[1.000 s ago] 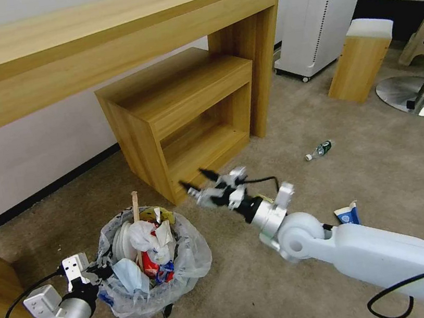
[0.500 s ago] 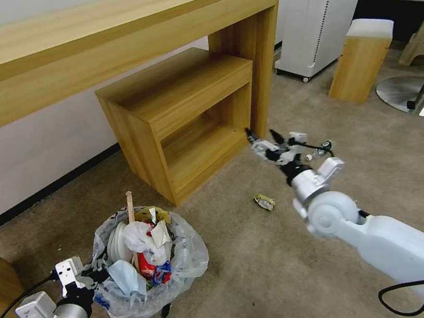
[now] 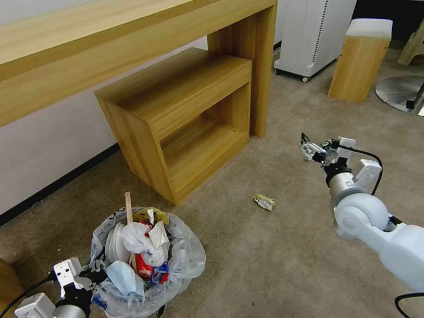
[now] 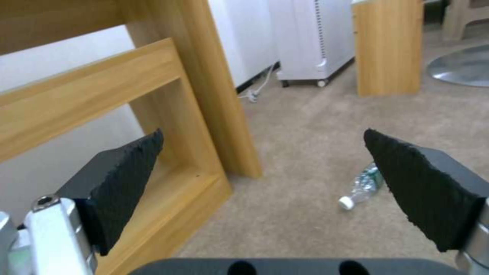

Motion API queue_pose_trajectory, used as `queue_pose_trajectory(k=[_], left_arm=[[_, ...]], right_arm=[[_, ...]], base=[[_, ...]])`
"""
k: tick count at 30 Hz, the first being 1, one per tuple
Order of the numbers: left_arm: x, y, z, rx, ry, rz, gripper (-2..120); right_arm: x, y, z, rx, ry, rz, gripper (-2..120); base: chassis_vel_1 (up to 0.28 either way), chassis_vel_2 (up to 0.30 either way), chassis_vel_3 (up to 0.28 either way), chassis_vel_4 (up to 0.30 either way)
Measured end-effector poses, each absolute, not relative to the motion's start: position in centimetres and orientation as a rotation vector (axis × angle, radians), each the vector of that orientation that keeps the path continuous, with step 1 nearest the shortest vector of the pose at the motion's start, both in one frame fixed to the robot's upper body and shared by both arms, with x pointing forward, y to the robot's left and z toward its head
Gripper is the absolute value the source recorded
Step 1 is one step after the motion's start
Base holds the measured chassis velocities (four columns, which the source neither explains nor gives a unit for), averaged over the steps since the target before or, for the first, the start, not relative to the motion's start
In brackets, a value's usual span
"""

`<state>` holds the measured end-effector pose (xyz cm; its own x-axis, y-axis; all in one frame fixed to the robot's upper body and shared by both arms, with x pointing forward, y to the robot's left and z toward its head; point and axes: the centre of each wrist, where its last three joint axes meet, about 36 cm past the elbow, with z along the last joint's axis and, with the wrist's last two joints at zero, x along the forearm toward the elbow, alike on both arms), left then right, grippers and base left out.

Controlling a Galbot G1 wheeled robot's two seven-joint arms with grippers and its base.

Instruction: Pick up the trash bin and place the garbage on the floor into it.

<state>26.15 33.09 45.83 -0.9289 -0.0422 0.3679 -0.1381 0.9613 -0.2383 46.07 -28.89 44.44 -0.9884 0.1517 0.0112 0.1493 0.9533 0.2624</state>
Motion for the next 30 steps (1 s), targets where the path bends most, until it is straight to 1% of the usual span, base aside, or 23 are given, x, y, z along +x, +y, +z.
queue_pose_trajectory(k=[10,16,30], left_arm=[[26.1,33.0,45.7,0.135,-2.747,0.379,1],[26.1,33.0,45.7,0.137,-2.749,0.382,1],[26.1,33.4,45.7,0.143,-2.751,0.374,1]], right_arm=[[46.0,-29.3,43.6,0.231,3.07,0.361,100],[45.9,-29.2,43.4,0.217,3.058,0.354,100],[46.0,-29.1,43.1,0.194,3.049,0.355,100]], base=[[-0.019,-0.016,-0.016,-0.014],[-0.051,-0.052,-0.061,-0.058],[-0.005,-0.007,-0.008,-0.011]])
